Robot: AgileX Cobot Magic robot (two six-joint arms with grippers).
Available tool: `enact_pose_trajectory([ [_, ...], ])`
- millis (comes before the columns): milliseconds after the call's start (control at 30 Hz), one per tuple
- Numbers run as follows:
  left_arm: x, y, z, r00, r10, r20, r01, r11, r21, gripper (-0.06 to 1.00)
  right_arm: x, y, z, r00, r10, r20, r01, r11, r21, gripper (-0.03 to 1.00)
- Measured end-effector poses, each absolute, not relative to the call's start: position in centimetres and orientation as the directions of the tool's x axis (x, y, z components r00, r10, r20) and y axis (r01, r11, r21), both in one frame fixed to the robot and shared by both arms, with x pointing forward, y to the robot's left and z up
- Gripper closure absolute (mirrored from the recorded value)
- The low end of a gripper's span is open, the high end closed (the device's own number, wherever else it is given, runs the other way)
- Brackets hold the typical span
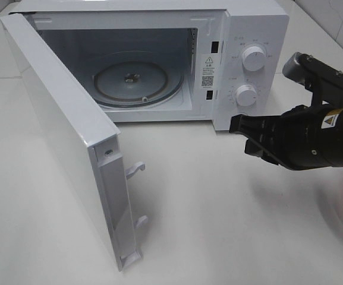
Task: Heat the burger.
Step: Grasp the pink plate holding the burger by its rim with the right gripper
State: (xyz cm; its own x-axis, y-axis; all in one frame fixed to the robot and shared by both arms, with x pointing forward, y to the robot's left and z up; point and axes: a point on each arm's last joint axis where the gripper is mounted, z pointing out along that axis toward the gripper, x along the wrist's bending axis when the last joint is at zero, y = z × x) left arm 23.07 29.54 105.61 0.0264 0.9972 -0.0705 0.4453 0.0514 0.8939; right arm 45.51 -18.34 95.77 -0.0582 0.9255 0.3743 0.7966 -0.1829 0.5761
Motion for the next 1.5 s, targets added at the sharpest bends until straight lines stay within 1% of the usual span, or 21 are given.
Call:
enact_pose_trajectory([
  [167,23.1,29.5,105.6,0.026,0.997,-0.070,0.445,0.051,0.894,-0.03,45.0,-19.4,96.2,-0.052,0.936,0.349,0.826,-0.156,0.542,0.97],
  [333,23.1,29.5,105.6,0.026,0.997,-0.070,0.445,0.051,0.894,-0.03,44.2,-20.9,96.3,-0.060,0.953,0.298,0.879,-0.091,0.467,0.97],
  [500,23.1,29.5,105.6,0.026,0.997,-0.070,0.445,0.051,0.894,-0.03,43.4,-21.7,96.3,-0.147,0.965,0.218,0.939,0.067,0.336,0.97],
  [533,23.1,29.5,105.6,0.026,0.997,-0.070,0.445,0.051,0.894,-0.03,43.4,-21.7,96.3,-0.147,0.965,0.218,0.939,0.067,0.336,0.97],
  [600,23.1,29.5,105.6,0.026,0.997,-0.070,0.445,0.051,0.894,-0.03,43.2,-22.1,96.9,-0.221,0.964,0.147,0.948,0.177,0.266,0.97],
  [700,23.1,29.5,105.6,0.026,0.997,-0.070,0.445,0.051,0.894,-0.03,43.2,-22.2,97.0,-0.235,0.963,0.129,0.947,0.197,0.253,0.96],
  [767,23.1,29.5,105.6,0.026,0.997,-0.070,0.445,0.051,0.894,-0.03,43.4,-22.8,97.9,-0.276,0.960,0.039,0.945,0.264,0.193,0.95],
  [1000,23.1,29.5,105.6,0.026,0.997,-0.070,0.445,0.051,0.894,-0.03,43.5,-23.5,98.4,-0.308,0.951,-0.033,0.935,0.309,0.175,0.90],
  [1033,23.1,29.5,105.6,0.026,0.997,-0.070,0.445,0.051,0.894,-0.03,43.5,-23.5,98.4,-0.309,0.950,-0.035,0.934,0.310,0.175,0.88],
  [1067,23.1,29.5,105.6,0.026,0.997,-0.070,0.445,0.051,0.894,-0.03,43.5,-23.5,98.4,-0.311,0.950,-0.038,0.933,0.313,0.176,0.80],
  [1100,23.1,29.5,105.6,0.026,0.997,-0.070,0.445,0.051,0.894,-0.03,43.5,-23.5,98.4,-0.311,0.950,-0.038,0.933,0.313,0.176,0.80],
  [1133,23.1,29.5,105.6,0.026,0.997,-0.070,0.445,0.051,0.894,-0.03,43.5,-23.5,98.4,-0.313,0.949,-0.041,0.932,0.316,0.176,0.74],
  [1167,23.1,29.5,105.6,0.026,0.997,-0.070,0.445,0.051,0.894,-0.03,43.5,-23.5,98.4,-0.313,0.949,-0.041,0.932,0.316,0.176,0.74],
  [1200,23.1,29.5,105.6,0.026,0.997,-0.070,0.445,0.051,0.894,-0.03,43.6,-23.6,98.5,-0.320,0.946,-0.053,0.929,0.324,0.176,0.60],
  [1233,23.1,29.5,105.6,0.026,0.997,-0.070,0.445,0.051,0.894,-0.03,43.6,-23.8,98.5,-0.336,0.939,-0.075,0.922,0.344,0.175,0.52],
  [1267,23.1,29.5,105.6,0.026,0.997,-0.070,0.445,0.051,0.894,-0.03,43.6,-23.8,98.5,-0.336,0.939,-0.075,0.922,0.344,0.175,0.52],
  [1300,23.1,29.5,105.6,0.026,0.997,-0.070,0.445,0.051,0.894,-0.03,43.7,-23.9,98.5,-0.344,0.935,-0.089,0.918,0.355,0.175,0.30],
  [1333,23.1,29.5,105.6,0.026,0.997,-0.070,0.445,0.051,0.894,-0.03,43.7,-24.0,98.5,-0.355,0.928,-0.109,0.913,0.370,0.174,0.12],
  [1367,23.1,29.5,105.6,0.026,0.997,-0.070,0.445,0.051,0.894,-0.03,43.7,-24.0,98.5,-0.355,0.928,-0.109,0.913,0.370,0.174,0.12],
  [1433,23.1,29.5,105.6,0.026,0.997,-0.070,0.445,0.051,0.894,-0.03,43.8,-24.1,98.5,-0.362,0.924,-0.120,0.909,0.379,0.173,0.03],
  [1500,23.1,29.5,105.6,0.026,0.997,-0.070,0.445,0.051,0.894,-0.03,43.8,-24.1,98.5,-0.362,0.924,-0.120,0.909,0.379,0.173,0.01],
])
